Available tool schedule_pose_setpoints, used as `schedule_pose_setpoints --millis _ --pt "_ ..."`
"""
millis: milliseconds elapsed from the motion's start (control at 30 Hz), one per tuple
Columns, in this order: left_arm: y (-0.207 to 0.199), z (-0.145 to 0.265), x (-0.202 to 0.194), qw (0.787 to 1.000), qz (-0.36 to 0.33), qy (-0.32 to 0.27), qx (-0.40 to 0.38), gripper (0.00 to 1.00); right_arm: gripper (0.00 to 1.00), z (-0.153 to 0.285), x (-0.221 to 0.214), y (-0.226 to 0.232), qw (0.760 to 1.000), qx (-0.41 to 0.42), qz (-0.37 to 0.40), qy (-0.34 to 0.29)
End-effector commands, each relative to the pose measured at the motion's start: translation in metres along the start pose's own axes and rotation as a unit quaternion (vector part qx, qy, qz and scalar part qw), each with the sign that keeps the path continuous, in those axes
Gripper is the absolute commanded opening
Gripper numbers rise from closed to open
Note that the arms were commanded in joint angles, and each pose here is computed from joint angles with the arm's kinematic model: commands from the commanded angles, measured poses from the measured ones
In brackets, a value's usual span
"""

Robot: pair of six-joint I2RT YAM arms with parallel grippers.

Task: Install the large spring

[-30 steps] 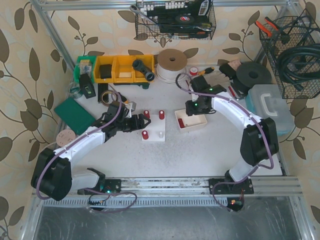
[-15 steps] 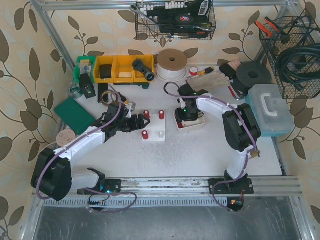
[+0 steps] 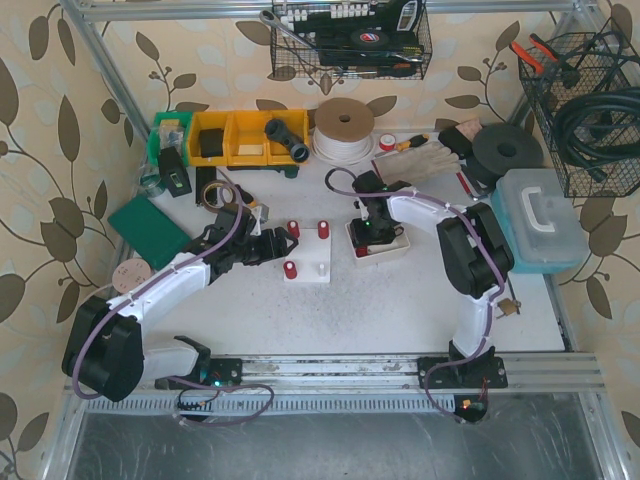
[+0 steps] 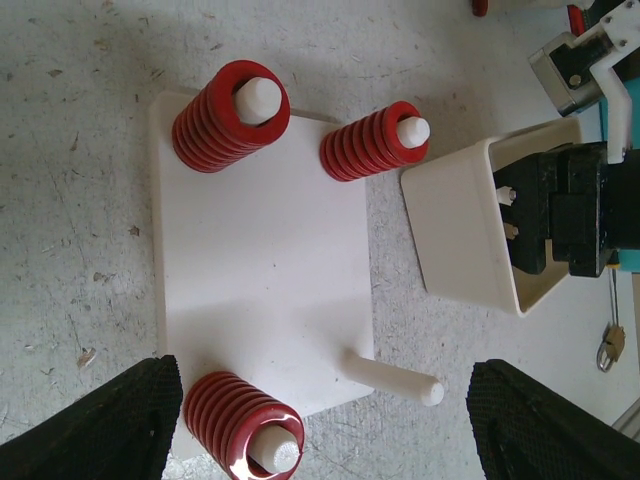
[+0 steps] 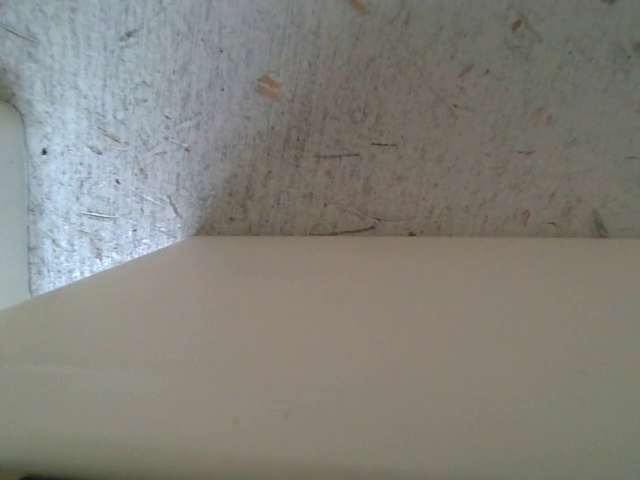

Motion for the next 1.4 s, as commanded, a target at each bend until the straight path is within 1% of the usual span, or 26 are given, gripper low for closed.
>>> schedule_pose_setpoints --millis 0,300,433,667,733,800,900,933,1100,1167,1267,1300,1367 --pt "-0.007 0.008 0.015 1.000 0.003 -0.022 -0.001 0.81 0.57 -0.010 -0.002 -0.009 0.999 -0.041 -0.005 0.016" --pt "-0.006 0.008 0.014 1.000 0.003 -0.022 -0.001 0.81 0.55 -0.006 0.001 -0.010 0.999 -0.047 -0.005 0.009" --pt "-0.006 0.008 0.014 1.000 0.002 -0.022 -0.002 0.81 0.48 -0.003 0.003 -0.010 0.999 -0.048 -0.002 0.006" --pt "-0.007 0.008 0.014 1.000 0.001 -0.023 -0.006 0.81 0.45 -0.009 0.003 -0.018 0.998 -0.063 -0.009 0.018" --pt "-0.007 0.009 0.014 1.000 0.001 -0.023 -0.006 0.81 0.40 -0.009 0.003 -0.019 0.998 -0.064 -0.010 0.017" --pt "-0.007 0.009 0.014 1.000 0.000 -0.025 -0.006 0.81 0.31 -0.006 0.004 -0.018 0.998 -0.062 -0.011 0.014" --pt "-0.008 0.009 0.014 1.000 0.000 -0.024 -0.007 0.81 0.14 0.002 0.005 -0.018 0.998 -0.058 -0.012 0.007" --pt "-0.007 0.009 0.014 1.000 0.000 -0.024 -0.007 0.81 0.11 0.006 0.006 -0.017 0.998 -0.053 -0.013 0.003" --pt "-0.008 0.009 0.014 1.000 -0.001 -0.025 -0.008 0.81 0.05 0.029 0.016 -0.012 0.999 -0.044 -0.011 -0.021" --pt "-0.008 0.009 0.014 1.000 -0.001 -0.027 -0.008 0.81 0.04 0.040 0.020 -0.010 0.999 -0.041 -0.010 -0.033" --pt "-0.008 0.010 0.014 1.000 -0.001 -0.027 -0.009 0.81 0.04 0.052 0.023 -0.009 0.998 -0.039 -0.008 -0.043" --pt "-0.008 0.010 0.014 1.000 -0.002 -0.028 -0.010 0.81 0.05 0.055 0.023 -0.008 0.998 -0.037 -0.007 -0.045" --pt "-0.008 0.010 0.014 1.000 -0.002 -0.028 -0.011 0.81 0.11 0.058 0.020 -0.009 0.998 -0.037 -0.007 -0.044"
Point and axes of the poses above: each gripper's point midway between its finger pads, its own z axis back along the fingers, its own y axis along the line the jaws close on, x = y × z, the point moved 5 cm from there along z, back along the fingers, and after that the axes turned 4 degrees about -z, right-handed, at the moved point
